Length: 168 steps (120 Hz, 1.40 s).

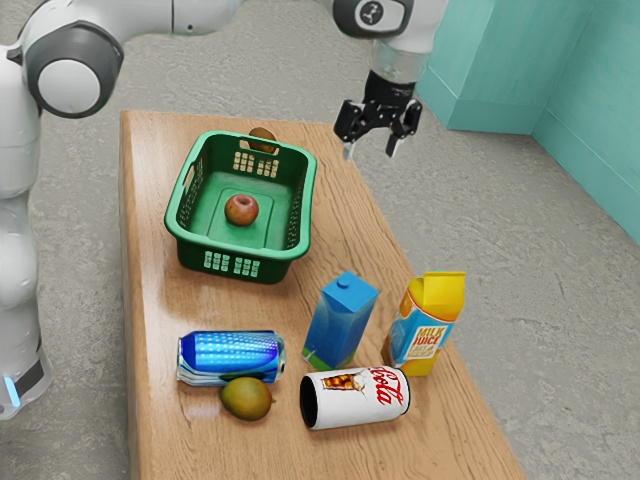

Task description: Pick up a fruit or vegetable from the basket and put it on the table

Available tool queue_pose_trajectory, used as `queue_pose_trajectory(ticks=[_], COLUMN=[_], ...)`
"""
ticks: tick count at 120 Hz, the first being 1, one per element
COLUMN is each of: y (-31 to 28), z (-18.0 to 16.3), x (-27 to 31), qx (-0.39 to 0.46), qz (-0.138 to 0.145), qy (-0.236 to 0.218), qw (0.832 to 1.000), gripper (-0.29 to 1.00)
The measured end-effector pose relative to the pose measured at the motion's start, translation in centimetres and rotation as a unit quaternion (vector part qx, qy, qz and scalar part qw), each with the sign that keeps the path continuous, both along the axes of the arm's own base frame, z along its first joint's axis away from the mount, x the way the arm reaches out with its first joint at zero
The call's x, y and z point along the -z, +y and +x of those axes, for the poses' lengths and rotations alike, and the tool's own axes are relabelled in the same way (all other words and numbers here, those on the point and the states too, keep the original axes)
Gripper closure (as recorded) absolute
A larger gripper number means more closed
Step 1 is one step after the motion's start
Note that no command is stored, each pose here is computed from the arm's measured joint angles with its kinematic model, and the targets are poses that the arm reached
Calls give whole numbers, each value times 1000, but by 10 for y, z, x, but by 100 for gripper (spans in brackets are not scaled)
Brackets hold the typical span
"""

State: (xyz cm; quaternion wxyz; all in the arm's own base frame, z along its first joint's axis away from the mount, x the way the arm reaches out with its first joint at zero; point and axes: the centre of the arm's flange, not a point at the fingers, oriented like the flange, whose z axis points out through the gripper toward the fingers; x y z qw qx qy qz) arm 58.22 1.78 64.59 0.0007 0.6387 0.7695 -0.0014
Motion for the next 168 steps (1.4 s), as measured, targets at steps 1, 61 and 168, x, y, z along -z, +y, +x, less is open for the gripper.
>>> queue_pose_trajectory(ticks=[1,61,168], y=[0,-39,127], z=[0,-16,-176], x=[-1,-16,148], qx=[-4,-49,-483], qz=[0,-11,-37], qy=[0,6,-10], qw=[1000,999,875], gripper=[0,0,0])
